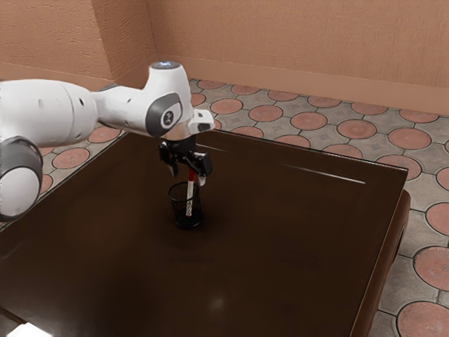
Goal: Take the marker out of the pen holder and place it to the left of the pen holder.
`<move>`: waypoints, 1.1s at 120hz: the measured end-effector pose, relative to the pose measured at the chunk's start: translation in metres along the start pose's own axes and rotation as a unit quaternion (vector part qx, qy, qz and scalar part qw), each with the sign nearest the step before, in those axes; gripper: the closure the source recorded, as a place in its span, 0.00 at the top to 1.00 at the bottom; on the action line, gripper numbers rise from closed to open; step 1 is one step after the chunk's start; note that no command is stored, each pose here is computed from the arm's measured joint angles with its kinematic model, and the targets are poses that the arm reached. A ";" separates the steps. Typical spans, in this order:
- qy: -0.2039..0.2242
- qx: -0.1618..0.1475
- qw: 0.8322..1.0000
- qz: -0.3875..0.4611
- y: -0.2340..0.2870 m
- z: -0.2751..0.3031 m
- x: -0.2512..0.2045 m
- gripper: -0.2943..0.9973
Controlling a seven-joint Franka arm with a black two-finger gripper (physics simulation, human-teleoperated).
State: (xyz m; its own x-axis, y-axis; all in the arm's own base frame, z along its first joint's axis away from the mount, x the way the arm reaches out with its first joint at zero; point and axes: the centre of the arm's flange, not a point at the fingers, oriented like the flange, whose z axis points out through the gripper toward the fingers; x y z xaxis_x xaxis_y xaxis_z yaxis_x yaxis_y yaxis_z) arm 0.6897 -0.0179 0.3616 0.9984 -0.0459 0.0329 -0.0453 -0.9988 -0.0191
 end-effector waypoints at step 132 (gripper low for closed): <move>0.053 0.005 0.994 0.094 -0.006 0.008 0.010 0.29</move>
State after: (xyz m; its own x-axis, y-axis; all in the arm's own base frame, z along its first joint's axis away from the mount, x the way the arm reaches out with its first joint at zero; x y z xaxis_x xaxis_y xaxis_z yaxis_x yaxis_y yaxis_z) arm 0.7002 -0.0125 0.3544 0.9630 -0.2346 0.1329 -0.2307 -0.9720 -0.0441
